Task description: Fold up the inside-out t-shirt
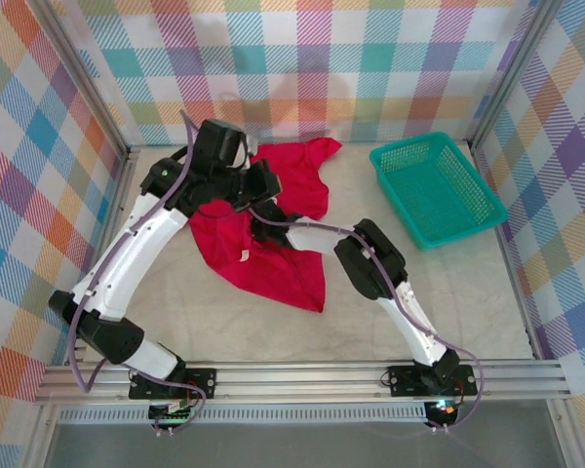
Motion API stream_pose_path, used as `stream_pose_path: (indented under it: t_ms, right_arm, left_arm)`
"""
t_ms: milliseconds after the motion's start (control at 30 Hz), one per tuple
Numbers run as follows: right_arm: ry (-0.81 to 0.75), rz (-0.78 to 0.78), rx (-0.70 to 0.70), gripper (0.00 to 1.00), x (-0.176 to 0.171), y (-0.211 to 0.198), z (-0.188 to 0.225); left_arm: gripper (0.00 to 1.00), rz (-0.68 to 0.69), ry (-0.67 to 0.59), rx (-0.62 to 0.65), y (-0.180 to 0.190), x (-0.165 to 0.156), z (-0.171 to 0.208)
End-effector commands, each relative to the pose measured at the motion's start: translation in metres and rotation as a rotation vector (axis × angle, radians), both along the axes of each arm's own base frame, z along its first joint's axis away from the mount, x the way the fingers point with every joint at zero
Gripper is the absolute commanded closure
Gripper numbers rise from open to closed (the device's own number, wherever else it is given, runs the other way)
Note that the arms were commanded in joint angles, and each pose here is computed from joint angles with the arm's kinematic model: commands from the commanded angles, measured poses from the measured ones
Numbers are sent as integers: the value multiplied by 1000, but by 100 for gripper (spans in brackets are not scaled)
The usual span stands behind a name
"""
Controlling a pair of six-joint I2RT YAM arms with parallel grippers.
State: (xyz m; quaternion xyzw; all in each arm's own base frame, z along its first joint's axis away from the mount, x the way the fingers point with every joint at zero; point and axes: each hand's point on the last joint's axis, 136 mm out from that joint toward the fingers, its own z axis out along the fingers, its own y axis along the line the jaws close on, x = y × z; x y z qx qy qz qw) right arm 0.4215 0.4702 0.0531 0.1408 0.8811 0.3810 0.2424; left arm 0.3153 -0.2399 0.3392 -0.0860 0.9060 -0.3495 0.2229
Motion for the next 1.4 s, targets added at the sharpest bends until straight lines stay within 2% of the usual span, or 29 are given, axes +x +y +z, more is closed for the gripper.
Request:
stream_pose_path:
  t_ms: [0, 67, 200, 300, 400, 500, 667, 833, 900, 967, 1100, 1233, 1367]
  right_arm:
    - [112, -55, -80, 26, -27, -45, -47]
    - [129, -58, -66, 27, -40, -61, -52]
    - [184, -116, -106, 26, -65, -102, -62]
    - [245, -152, -155, 26, -74, -122, -63]
    - [268, -193, -176, 26, -76, -136, -59]
    - [266, -206, -201, 26, -73, -142, -56]
    - [277, -204, -206, 26, -71, -141, -56]
    - [281, -209, -195, 26, -71, -142, -56]
    - [278, -208, -197, 25, -72, -144, -54]
    - [276, -207, -204, 25, -72, -148, -53]
    - [254, -183, -221, 22, -69, -153, -46]
    - [221, -94, -257, 13, -65, -143, -37]
    - [226, -24, -252, 6, -56, -112, -40]
  left_arm:
    - [88, 62, 36, -6, 30, 5, -20]
    - [75, 102, 66, 11, 48, 8, -39]
    - [59, 171, 119, 81, 80, 4, -91]
    - [50, 166, 168, 131, 88, -8, -141]
    - [50, 164, 265, 160, 92, -27, -191]
    - [50, 154, 337, 84, 79, -41, -224]
    - [50, 103, 354, 55, 42, -51, -240]
    - [50, 58, 398, 94, 11, -54, -269]
    - [56, 47, 424, 115, 3, -52, -284]
    - [67, 37, 447, 137, -1, -52, -294]
    - [100, 29, 442, 180, 1, -47, -287]
    - [100, 12, 352, 176, 1, -38, -230]
    - [100, 3, 228, 120, -1, -33, -159]
